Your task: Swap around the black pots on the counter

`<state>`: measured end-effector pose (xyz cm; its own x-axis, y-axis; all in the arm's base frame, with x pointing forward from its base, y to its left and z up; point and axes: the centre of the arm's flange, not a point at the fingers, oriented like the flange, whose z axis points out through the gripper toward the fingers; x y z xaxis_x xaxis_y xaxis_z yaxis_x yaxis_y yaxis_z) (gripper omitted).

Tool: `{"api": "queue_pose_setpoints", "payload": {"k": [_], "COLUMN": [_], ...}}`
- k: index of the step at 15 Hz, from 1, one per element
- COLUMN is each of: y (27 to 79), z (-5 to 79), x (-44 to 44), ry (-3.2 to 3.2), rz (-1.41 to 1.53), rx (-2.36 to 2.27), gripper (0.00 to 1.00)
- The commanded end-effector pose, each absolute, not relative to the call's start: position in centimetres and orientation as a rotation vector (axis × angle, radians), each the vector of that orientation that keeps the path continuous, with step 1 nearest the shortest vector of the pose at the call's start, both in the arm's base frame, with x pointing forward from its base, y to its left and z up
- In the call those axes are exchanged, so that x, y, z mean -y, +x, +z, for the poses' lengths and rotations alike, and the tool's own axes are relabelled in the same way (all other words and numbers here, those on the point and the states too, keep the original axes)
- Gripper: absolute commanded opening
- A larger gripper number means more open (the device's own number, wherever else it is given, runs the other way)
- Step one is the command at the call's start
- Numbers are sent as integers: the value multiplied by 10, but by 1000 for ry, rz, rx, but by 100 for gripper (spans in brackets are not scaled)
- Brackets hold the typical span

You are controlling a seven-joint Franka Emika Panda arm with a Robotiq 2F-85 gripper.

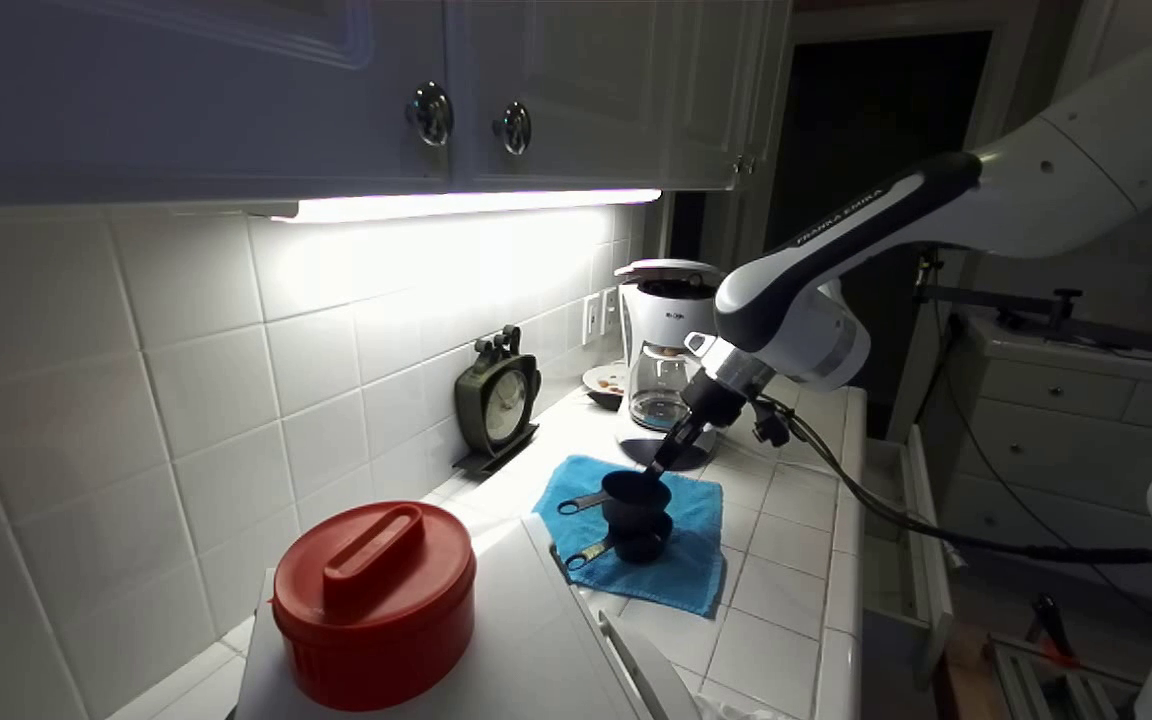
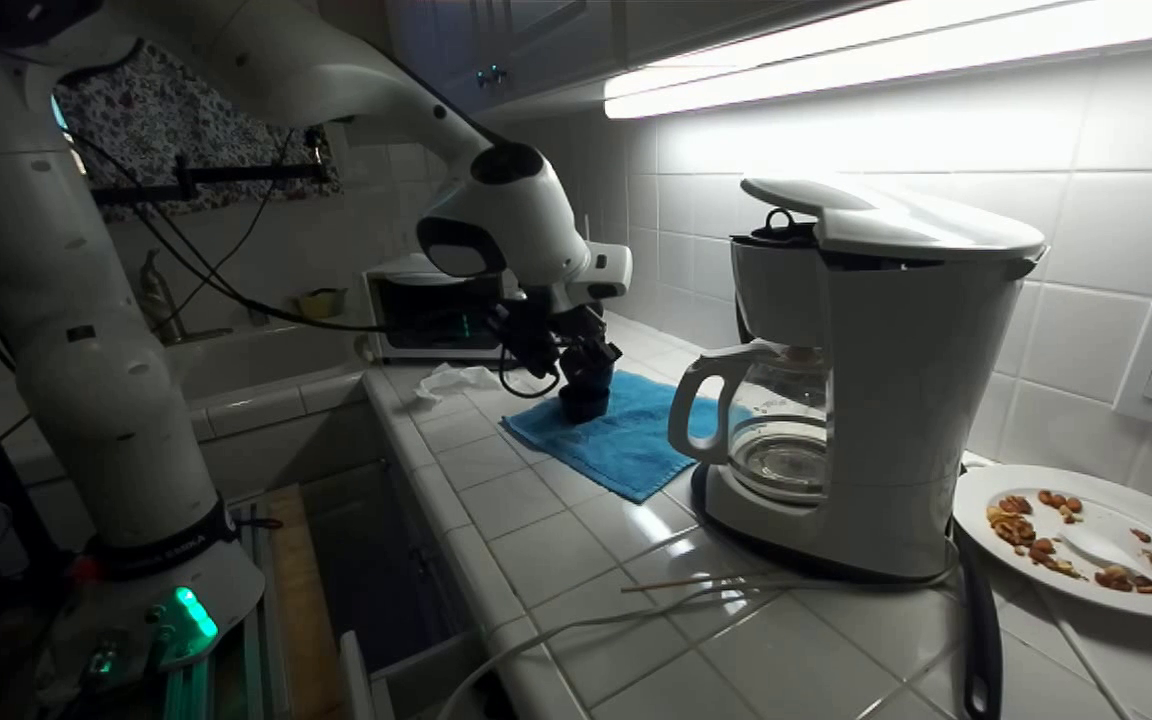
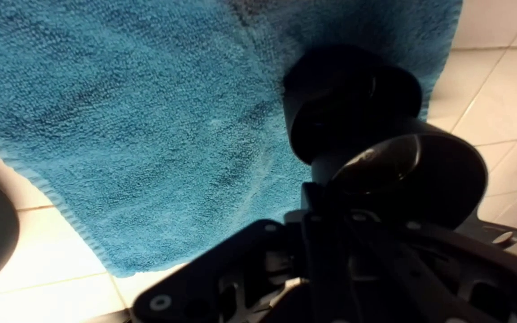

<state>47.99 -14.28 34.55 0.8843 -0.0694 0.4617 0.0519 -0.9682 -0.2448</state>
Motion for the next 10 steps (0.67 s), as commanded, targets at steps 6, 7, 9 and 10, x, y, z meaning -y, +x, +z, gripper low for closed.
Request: {"api": "queue_pose_setpoints", "payload": {"k": [6, 7, 9, 10], "y": [465, 465, 465, 464], "z": [355, 356, 357, 355], "x": [182, 183, 185, 186], "ry": [-2875, -2869, -2885, -2899], "rz": [-673, -682, -672, -653], "rx": [-254, -267, -312, -344], "gripper": [4, 4, 4, 4]}}
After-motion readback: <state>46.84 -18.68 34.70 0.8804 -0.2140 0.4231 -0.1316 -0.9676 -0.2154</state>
